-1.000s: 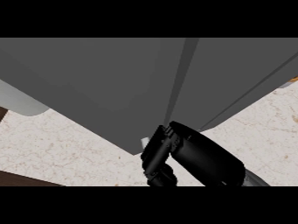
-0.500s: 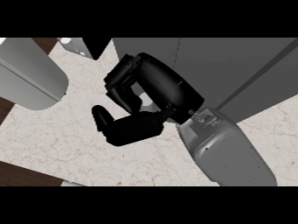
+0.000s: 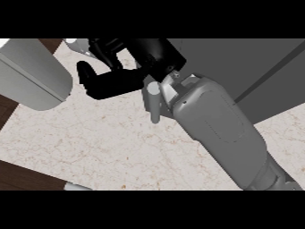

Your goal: Pick up the wine, place it into the cabinet and close the cabinet

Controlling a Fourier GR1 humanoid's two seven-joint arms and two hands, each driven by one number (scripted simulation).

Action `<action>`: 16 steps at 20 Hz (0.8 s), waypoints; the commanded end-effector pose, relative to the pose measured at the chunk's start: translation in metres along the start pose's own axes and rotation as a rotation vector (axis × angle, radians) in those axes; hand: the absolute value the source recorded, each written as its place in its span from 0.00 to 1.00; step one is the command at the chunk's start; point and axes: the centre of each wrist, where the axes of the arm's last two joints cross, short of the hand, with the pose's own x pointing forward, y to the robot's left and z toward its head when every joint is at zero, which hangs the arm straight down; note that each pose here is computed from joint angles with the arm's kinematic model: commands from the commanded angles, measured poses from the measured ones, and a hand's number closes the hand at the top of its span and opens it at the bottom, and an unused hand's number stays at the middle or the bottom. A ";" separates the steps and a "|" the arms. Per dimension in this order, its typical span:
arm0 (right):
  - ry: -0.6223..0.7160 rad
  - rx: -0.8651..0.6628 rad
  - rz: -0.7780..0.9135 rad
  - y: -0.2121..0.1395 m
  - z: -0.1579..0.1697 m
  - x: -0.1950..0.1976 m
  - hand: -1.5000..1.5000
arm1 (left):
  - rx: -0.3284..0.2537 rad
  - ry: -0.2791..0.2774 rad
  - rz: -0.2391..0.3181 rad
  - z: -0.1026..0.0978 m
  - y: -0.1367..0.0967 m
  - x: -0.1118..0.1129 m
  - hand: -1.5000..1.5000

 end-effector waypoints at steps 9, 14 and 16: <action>0.146 -0.186 -0.165 -0.054 -0.012 -0.039 1.00 | 0.045 0.002 0.004 0.000 0.002 -0.005 1.00; 0.178 -0.198 -0.145 -0.067 -0.003 -0.057 1.00 | 0.042 0.004 -0.002 0.002 0.003 -0.006 1.00; 0.172 -0.177 -0.153 -0.066 -0.003 -0.061 1.00 | 0.059 0.007 0.000 0.005 0.004 -0.007 1.00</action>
